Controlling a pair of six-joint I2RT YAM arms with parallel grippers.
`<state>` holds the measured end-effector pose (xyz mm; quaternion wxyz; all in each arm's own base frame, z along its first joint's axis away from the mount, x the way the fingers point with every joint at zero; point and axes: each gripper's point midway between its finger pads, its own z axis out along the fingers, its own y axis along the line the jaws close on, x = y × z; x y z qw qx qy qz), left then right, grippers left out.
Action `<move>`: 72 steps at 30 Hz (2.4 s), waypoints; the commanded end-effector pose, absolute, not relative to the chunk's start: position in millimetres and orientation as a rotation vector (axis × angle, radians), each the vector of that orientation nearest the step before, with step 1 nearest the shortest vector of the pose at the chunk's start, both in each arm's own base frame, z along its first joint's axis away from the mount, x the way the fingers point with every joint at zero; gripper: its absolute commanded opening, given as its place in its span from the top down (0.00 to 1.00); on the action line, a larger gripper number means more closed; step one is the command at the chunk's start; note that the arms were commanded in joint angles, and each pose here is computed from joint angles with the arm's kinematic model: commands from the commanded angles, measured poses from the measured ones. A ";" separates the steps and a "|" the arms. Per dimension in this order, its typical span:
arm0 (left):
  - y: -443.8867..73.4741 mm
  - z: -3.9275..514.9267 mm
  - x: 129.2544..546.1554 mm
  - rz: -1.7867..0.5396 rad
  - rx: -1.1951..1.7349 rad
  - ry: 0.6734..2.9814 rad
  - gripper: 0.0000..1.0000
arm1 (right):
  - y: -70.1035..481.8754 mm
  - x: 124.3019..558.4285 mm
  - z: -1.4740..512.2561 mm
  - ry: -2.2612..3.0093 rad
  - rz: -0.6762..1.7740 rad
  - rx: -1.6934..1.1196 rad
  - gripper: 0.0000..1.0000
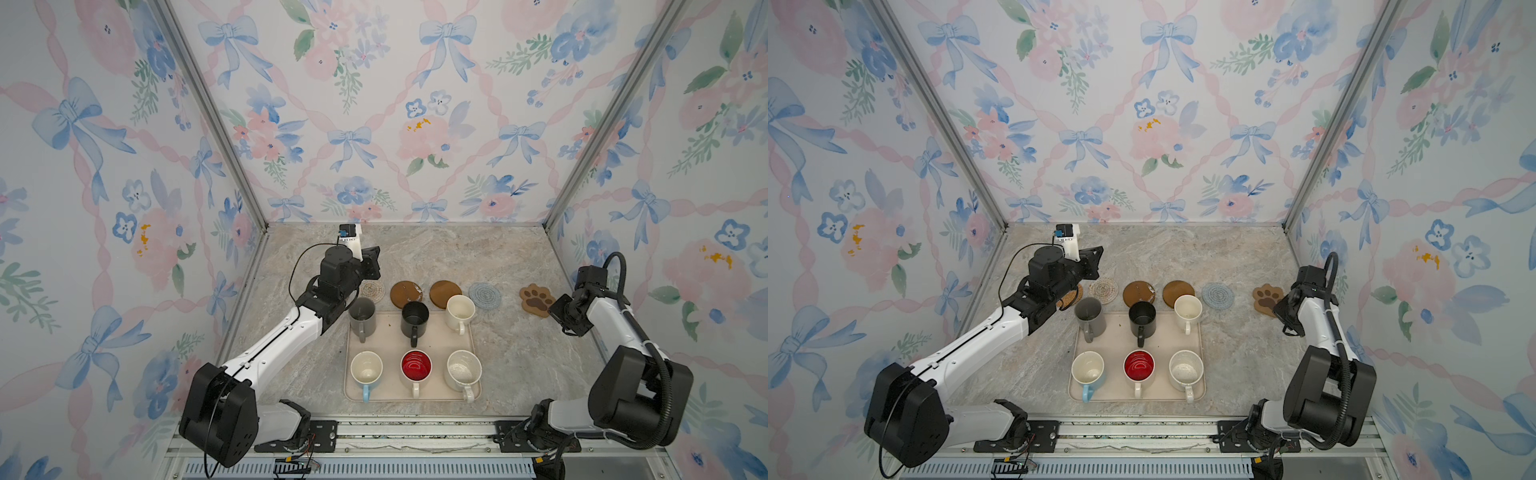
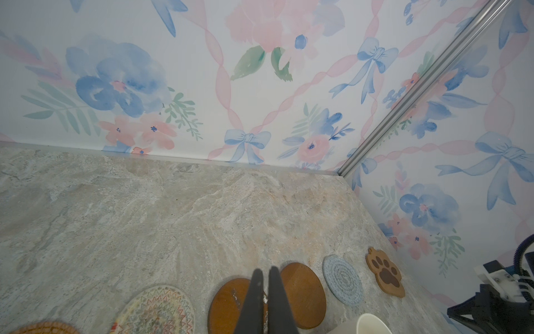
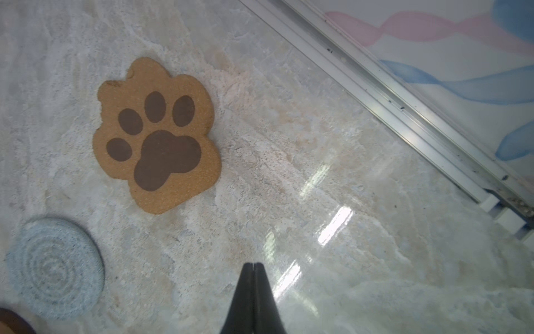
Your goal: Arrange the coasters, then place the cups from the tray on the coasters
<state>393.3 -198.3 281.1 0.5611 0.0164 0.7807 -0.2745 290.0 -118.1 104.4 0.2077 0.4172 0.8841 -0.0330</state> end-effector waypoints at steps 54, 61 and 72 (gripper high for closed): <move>-206.7 303.6 403.5 -0.633 0.102 1.879 1.00 | -109.5 367.0 43.6 1.834 -0.054 1.629 1.00; -206.6 304.1 402.6 -0.633 0.105 1.881 1.00 | -102.0 375.1 28.3 1.894 -0.018 1.641 1.00; -201.4 309.1 398.0 -0.612 0.108 1.871 1.00 | -70.0 389.4 14.3 2.067 0.054 1.587 1.00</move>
